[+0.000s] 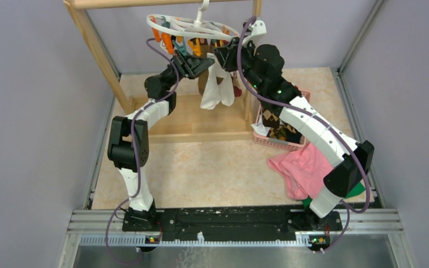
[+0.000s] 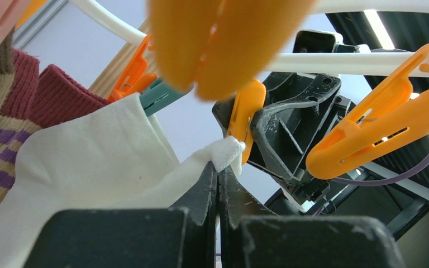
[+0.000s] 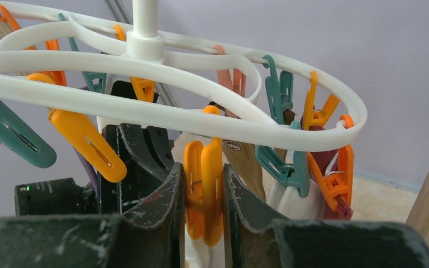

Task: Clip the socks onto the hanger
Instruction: Clamp the sock onto the hanger.

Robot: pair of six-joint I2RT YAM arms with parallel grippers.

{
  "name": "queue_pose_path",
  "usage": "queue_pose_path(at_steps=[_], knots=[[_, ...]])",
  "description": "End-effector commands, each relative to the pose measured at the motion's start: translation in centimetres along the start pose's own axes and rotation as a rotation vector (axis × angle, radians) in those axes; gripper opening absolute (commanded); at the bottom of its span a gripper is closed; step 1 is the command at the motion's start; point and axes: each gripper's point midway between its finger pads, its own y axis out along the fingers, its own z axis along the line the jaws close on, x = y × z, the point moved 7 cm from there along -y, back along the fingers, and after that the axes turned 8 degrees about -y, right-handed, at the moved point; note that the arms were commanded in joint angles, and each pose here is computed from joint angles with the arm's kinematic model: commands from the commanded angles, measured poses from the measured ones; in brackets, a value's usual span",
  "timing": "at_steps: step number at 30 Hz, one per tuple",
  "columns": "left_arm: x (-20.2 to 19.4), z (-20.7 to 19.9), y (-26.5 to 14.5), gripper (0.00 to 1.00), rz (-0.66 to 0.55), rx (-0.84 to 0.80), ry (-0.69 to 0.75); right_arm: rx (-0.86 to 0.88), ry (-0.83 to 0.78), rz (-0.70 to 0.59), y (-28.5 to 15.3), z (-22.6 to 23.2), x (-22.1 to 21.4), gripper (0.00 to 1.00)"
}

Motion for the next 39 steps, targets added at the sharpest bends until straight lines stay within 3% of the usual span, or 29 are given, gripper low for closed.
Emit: queue_pose_path(at_steps=[1, 18, 39], knots=[[-1.4, -4.5, 0.1, 0.0, 0.074, -0.236, 0.251, 0.017, -0.003, -0.023, -0.6, 0.0, 1.4, 0.0], [-2.0, -5.8, -0.1, 0.0, 0.105, -0.234, 0.24, -0.011, -0.057, -0.037, -1.1, -0.8, 1.8, 0.0], [-0.7, -6.2, -0.1, 0.0, 0.053, -0.257, 0.158, 0.049, -0.05, -0.05, -1.4, -0.3, 1.8, 0.0]])
